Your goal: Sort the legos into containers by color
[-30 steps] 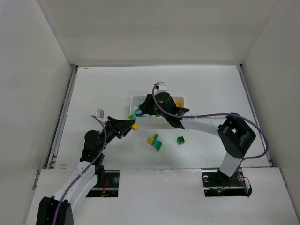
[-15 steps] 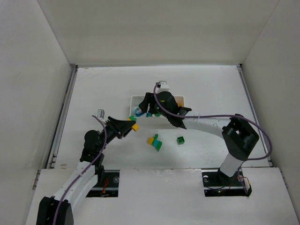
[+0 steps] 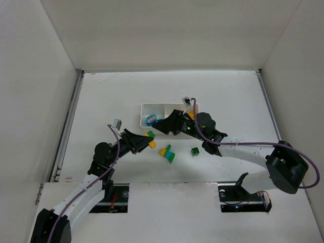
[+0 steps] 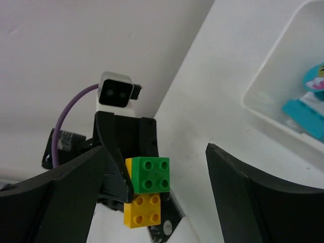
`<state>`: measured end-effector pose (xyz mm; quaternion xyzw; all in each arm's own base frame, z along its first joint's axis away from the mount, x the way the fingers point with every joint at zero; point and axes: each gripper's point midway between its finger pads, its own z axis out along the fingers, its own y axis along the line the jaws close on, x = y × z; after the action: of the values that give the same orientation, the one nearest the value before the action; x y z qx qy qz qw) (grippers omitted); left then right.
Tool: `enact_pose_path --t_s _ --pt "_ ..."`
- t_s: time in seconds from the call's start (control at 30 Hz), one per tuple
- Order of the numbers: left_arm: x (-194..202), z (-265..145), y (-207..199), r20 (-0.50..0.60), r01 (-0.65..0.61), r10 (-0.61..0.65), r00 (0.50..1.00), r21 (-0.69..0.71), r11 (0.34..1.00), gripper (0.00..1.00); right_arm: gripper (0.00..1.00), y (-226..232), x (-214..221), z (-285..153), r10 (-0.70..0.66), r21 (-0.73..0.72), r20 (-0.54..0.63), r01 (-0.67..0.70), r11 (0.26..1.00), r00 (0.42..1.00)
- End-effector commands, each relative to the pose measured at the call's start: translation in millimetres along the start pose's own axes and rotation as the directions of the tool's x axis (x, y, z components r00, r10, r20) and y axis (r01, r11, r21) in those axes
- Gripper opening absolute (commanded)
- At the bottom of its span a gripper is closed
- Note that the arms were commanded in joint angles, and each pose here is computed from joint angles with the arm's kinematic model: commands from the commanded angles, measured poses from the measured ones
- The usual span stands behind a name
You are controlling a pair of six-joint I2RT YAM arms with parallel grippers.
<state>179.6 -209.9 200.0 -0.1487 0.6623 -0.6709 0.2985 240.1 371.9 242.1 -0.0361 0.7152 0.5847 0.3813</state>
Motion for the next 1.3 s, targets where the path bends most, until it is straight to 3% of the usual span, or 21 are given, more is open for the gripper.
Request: enact_pose_path --t_s 0.0,0.63,1.27 --pt "5 0 -39 -0.019 -0.097 0.1 0.995 0.132 0.987 0.19 0.86 44 1 -6 0.044 -0.204 -0.015 -0.046 0.978 0.999" --pt "11 4 -62 -0.023 -0.125 0.132 0.991 0.196 0.973 0.18 0.67 47 30 -11 0.113 -0.265 -0.087 -0.132 0.955 0.99" --pt "13 5 -61 -0.03 -0.135 0.143 0.989 0.195 0.971 0.2 0.37 57 32 -14 0.178 -0.337 -0.114 -0.206 0.919 0.977"
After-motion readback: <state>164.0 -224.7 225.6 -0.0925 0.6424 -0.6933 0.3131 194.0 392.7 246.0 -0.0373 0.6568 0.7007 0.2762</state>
